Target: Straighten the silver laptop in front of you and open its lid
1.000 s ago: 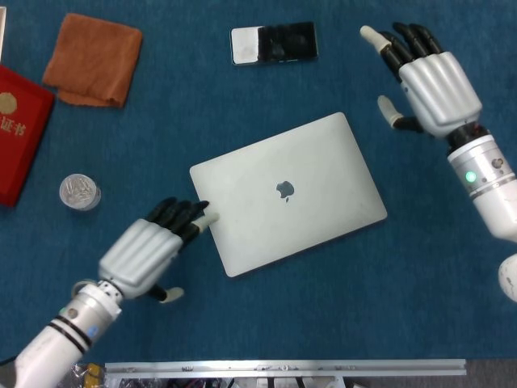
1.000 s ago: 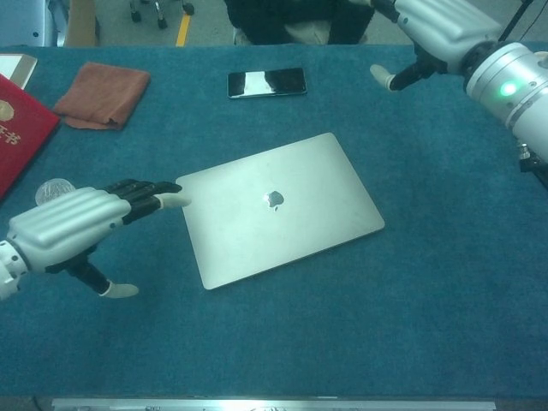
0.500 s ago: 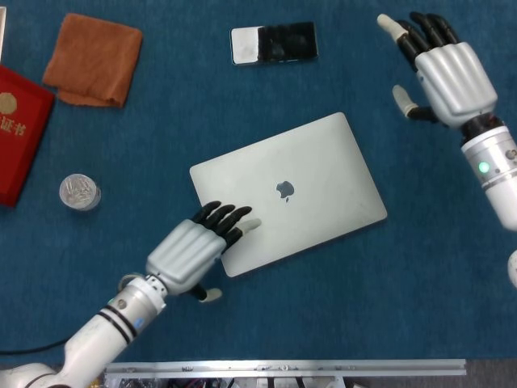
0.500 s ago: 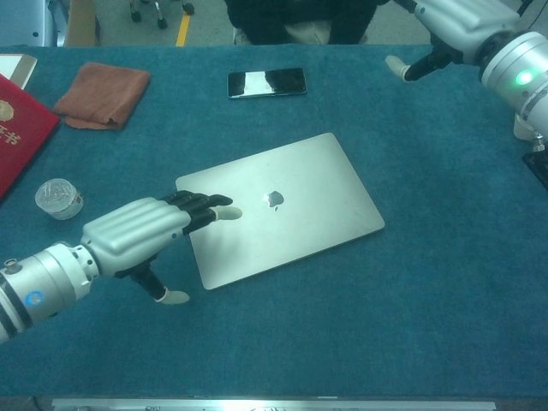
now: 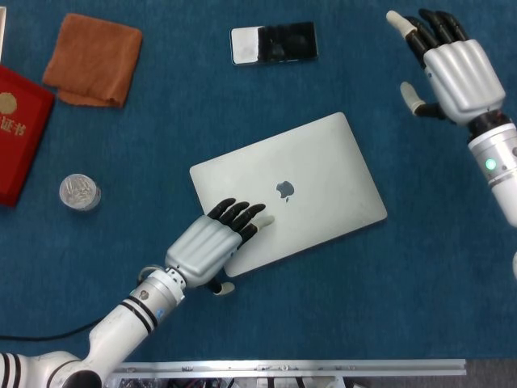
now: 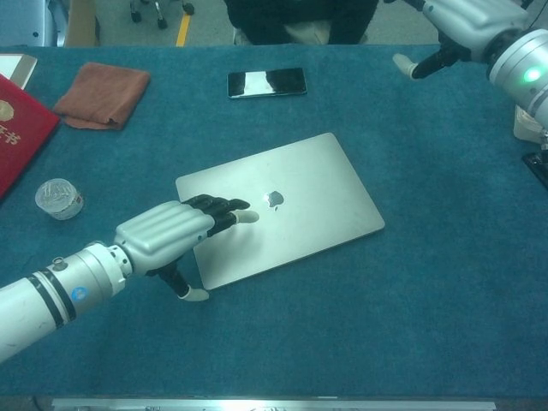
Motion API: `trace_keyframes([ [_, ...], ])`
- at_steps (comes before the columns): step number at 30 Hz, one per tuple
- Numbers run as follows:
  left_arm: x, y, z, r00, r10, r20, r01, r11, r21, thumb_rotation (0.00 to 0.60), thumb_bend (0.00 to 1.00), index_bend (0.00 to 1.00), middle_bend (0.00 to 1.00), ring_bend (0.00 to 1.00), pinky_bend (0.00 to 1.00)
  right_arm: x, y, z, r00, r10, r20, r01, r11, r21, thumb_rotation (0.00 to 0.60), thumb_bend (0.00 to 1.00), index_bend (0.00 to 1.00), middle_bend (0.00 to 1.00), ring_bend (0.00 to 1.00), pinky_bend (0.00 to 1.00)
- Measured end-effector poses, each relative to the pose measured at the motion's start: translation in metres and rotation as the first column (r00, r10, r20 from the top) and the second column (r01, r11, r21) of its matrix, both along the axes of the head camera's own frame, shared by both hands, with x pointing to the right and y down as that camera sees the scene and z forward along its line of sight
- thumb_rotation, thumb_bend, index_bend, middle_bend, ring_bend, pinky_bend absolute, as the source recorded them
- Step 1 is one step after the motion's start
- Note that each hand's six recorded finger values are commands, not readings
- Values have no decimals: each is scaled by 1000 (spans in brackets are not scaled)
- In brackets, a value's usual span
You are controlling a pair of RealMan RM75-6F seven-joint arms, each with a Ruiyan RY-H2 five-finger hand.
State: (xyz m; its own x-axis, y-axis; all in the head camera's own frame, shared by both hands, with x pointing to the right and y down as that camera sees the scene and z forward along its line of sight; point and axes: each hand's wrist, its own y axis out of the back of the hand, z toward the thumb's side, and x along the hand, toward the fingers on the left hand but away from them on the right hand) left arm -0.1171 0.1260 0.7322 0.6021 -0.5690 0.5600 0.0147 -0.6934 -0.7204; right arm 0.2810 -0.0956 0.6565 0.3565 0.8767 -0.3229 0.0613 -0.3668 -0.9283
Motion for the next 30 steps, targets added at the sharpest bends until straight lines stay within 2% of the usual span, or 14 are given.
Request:
trace_keyframes([
  [13,11,-3,11,997,-60,-41,59,998,-15,599,138,0,0,0,0,5,0,-4,1000,12,-2,-12,1000,6,583,382,0,132,0,76],
  [30,17,-3,24,995,-76,-56,78,997,22,600,138,0,0,0,0,11,1,-8,1000,25,-3,-25,1000,9,584,381,0,130,0,76],
])
